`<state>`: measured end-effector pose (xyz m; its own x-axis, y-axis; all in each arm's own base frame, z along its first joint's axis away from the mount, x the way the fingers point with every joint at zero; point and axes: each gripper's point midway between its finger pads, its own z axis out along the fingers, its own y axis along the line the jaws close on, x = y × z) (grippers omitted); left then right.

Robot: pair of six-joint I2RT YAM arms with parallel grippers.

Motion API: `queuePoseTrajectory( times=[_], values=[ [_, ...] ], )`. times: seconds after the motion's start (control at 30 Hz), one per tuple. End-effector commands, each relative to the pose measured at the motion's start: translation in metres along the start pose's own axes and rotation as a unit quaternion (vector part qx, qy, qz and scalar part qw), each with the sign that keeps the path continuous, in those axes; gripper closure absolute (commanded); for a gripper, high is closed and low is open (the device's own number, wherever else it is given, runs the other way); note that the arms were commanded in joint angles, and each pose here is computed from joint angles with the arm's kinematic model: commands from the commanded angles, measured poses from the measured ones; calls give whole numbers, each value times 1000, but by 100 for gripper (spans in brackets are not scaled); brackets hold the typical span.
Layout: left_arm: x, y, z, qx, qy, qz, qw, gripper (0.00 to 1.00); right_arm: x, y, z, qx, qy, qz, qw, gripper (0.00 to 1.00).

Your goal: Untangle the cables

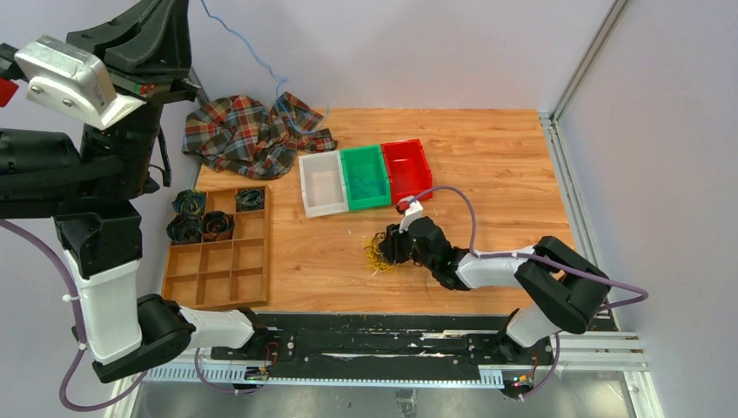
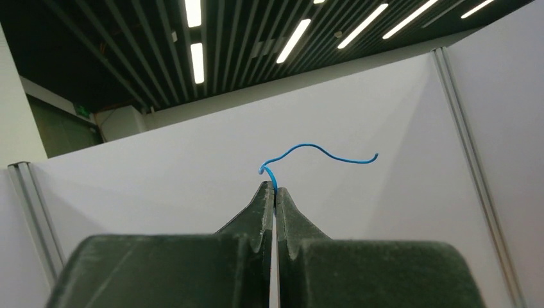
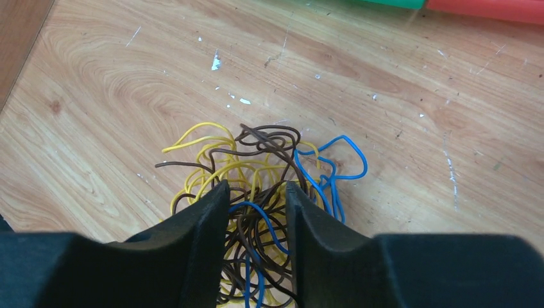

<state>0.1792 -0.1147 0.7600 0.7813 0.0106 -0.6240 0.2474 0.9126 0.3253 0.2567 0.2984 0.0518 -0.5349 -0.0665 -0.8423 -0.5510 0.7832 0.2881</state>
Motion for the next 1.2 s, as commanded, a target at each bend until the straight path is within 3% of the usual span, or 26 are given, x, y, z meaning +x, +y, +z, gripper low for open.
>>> queuePoseTrajectory(
  times=[0.0, 0.3, 0.57, 0.8, 1.17],
  values=[
    [12, -11, 1, 7, 6, -10, 1000, 100, -12, 3, -12, 2, -13, 6, 1000, 58],
    [107, -70, -16, 58, 118, -40, 991, 100, -109, 24, -65, -11, -128, 20, 992, 34],
    [205, -128, -35, 91, 237, -65, 965, 100, -186, 42, -90, -18, -201, 35, 979, 33],
    [245, -162, -30, 121, 274, -75, 951, 100, -202, 24, -70, 23, -188, 37, 981, 35],
    [312, -191, -36, 129, 327, -36, 935, 99, -168, -19, -47, 80, -140, 47, 986, 37]
  ],
)
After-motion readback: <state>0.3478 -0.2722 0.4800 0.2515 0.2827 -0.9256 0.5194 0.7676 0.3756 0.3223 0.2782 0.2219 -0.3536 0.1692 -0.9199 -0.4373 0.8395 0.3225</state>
